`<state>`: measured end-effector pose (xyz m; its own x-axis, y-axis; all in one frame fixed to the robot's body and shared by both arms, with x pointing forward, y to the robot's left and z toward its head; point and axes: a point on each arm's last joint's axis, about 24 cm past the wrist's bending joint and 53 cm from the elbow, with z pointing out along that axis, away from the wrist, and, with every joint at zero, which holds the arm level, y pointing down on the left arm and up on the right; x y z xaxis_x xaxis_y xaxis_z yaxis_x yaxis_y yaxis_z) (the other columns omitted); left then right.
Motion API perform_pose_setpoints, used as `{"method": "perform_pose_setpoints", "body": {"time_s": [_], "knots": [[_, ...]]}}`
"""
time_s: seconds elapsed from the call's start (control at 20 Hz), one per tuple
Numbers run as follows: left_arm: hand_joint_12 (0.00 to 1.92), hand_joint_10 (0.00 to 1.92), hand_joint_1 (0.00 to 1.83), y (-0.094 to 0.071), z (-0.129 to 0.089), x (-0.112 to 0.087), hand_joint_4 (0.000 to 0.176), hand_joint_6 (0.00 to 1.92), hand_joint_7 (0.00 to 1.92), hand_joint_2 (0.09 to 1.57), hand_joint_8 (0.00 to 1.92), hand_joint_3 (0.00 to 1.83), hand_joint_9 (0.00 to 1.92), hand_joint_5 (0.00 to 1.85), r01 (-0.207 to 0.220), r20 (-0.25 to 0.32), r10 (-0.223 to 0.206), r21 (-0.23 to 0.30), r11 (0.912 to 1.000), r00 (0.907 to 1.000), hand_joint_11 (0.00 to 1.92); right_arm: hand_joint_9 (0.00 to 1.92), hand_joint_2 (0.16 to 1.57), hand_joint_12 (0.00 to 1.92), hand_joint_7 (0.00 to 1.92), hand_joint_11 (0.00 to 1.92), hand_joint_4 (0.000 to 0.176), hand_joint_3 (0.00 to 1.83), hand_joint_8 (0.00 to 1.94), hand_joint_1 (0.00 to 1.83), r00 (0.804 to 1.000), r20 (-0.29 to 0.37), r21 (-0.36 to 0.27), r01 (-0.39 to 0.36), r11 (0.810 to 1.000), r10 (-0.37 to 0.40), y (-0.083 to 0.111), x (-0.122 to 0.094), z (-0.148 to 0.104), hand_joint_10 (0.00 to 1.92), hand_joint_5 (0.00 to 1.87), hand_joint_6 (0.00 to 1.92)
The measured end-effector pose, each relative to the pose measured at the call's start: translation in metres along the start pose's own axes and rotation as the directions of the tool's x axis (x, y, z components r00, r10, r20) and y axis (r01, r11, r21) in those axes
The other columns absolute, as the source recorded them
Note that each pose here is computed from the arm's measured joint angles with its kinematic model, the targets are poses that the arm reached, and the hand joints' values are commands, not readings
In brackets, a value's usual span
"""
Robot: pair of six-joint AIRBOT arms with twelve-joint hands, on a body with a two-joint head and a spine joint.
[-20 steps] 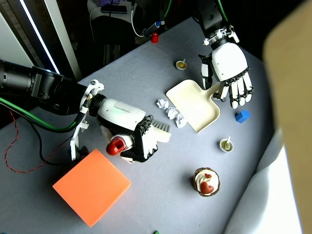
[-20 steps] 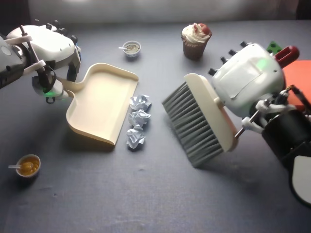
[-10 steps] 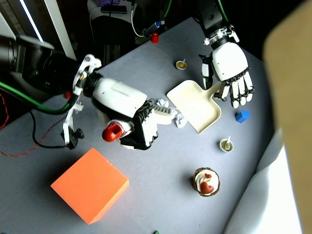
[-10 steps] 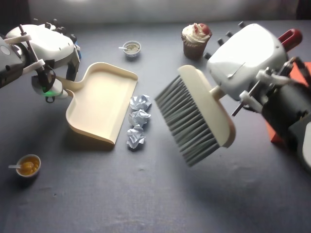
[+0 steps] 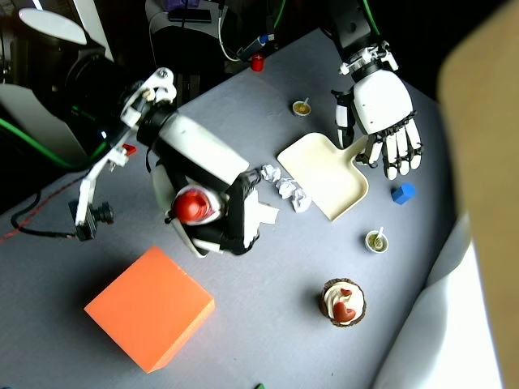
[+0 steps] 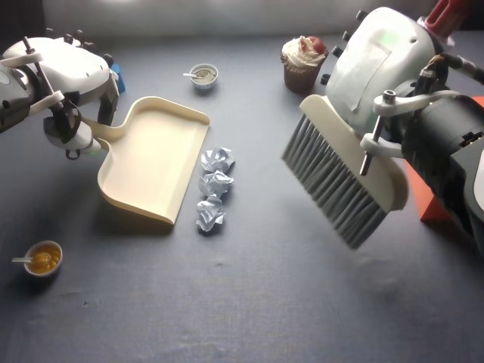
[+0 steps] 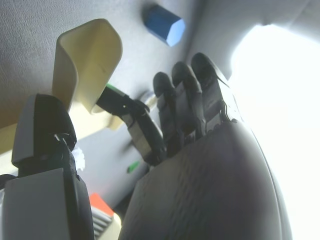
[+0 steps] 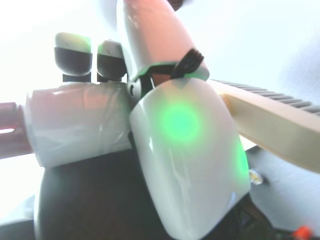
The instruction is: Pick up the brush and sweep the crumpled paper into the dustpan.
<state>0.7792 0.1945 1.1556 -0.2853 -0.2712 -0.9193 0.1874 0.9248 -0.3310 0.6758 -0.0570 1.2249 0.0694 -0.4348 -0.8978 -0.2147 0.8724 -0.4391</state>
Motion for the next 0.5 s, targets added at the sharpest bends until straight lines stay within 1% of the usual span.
{"method": "perform_pose_setpoints", "body": {"time_s": [0.15,0.25,0.3,0.35,0.4,0.45,0.5], "knots": [[0.46,0.0,1.09,0.0,0.0,0.001,0.0,0.99,0.4,1.12,0.0,0.0,0.27,0.98,-0.001,-0.003,0.001,0.001,1.0,1.0,0.05,0.97,1.17,1.92,0.96,0.99,0.176,0.0,1.94,1.63,0.998,-0.003,0.049,0.067,0.997,-0.067,-0.009,-0.006,0.002,1.92,0.93,1.92],[0.47,0.0,1.11,-0.001,0.0,0.001,0.0,0.95,0.39,1.11,0.0,0.0,0.26,1.0,-0.001,-0.005,0.001,0.002,1.0,1.0,0.04,0.92,1.18,1.92,0.93,0.95,0.176,0.0,1.94,1.64,0.994,-0.037,0.063,0.107,0.992,-0.105,-0.006,-0.003,0.007,1.92,0.93,1.92],[0.47,0.0,1.09,0.0,0.0,0.002,0.0,0.98,0.4,1.12,0.0,0.0,0.27,0.98,-0.001,-0.005,0.001,0.001,1.0,1.0,0.04,0.91,1.18,1.92,0.92,0.94,0.176,0.0,1.94,1.64,0.992,-0.06,0.066,0.114,0.991,-0.11,-0.002,0.001,0.01,1.92,0.93,1.92],[0.47,0.0,1.11,0.0,0.0,0.002,0.0,0.96,0.4,1.11,0.0,0.0,0.28,0.99,-0.002,-0.005,0.002,0.0,1.0,1.0,0.04,0.91,1.17,1.92,0.92,0.92,0.176,0.0,1.94,1.6,0.991,-0.079,0.069,0.115,0.991,-0.109,0.001,0.005,0.012,1.92,0.93,1.92],[0.47,0.0,1.11,0.0,0.0,0.003,0.0,0.95,0.41,1.11,0.0,0.0,0.29,1.0,-0.002,-0.008,0.002,0.0,1.0,1.0,0.05,0.92,1.17,1.92,0.93,0.91,0.176,0.0,1.94,1.59,0.989,-0.119,0.08,0.097,0.992,-0.087,0.004,0.012,0.018,1.92,0.93,1.92],[0.48,0.0,1.08,0.001,0.0,0.003,0.0,1.01,0.39,1.13,0.0,0.0,0.27,0.96,-0.002,-0.008,0.002,0.0,1.0,1.0,0.03,0.92,1.17,1.92,0.94,0.91,0.176,0.0,1.94,1.63,0.988,-0.136,0.092,0.089,0.992,-0.076,0.004,0.014,0.022,1.92,0.94,1.92],[0.49,0.0,1.09,0.001,0.0,0.003,0.0,0.98,0.4,1.12,0.0,0.0,0.27,0.98,-0.003,-0.006,0.003,-0.002,1.0,1.0,0.04,0.93,1.17,1.92,0.94,0.92,0.176,0.0,1.94,1.62,0.987,-0.147,0.11,0.084,0.99,-0.067,0.004,0.014,0.027,1.92,0.94,1.92]]}}
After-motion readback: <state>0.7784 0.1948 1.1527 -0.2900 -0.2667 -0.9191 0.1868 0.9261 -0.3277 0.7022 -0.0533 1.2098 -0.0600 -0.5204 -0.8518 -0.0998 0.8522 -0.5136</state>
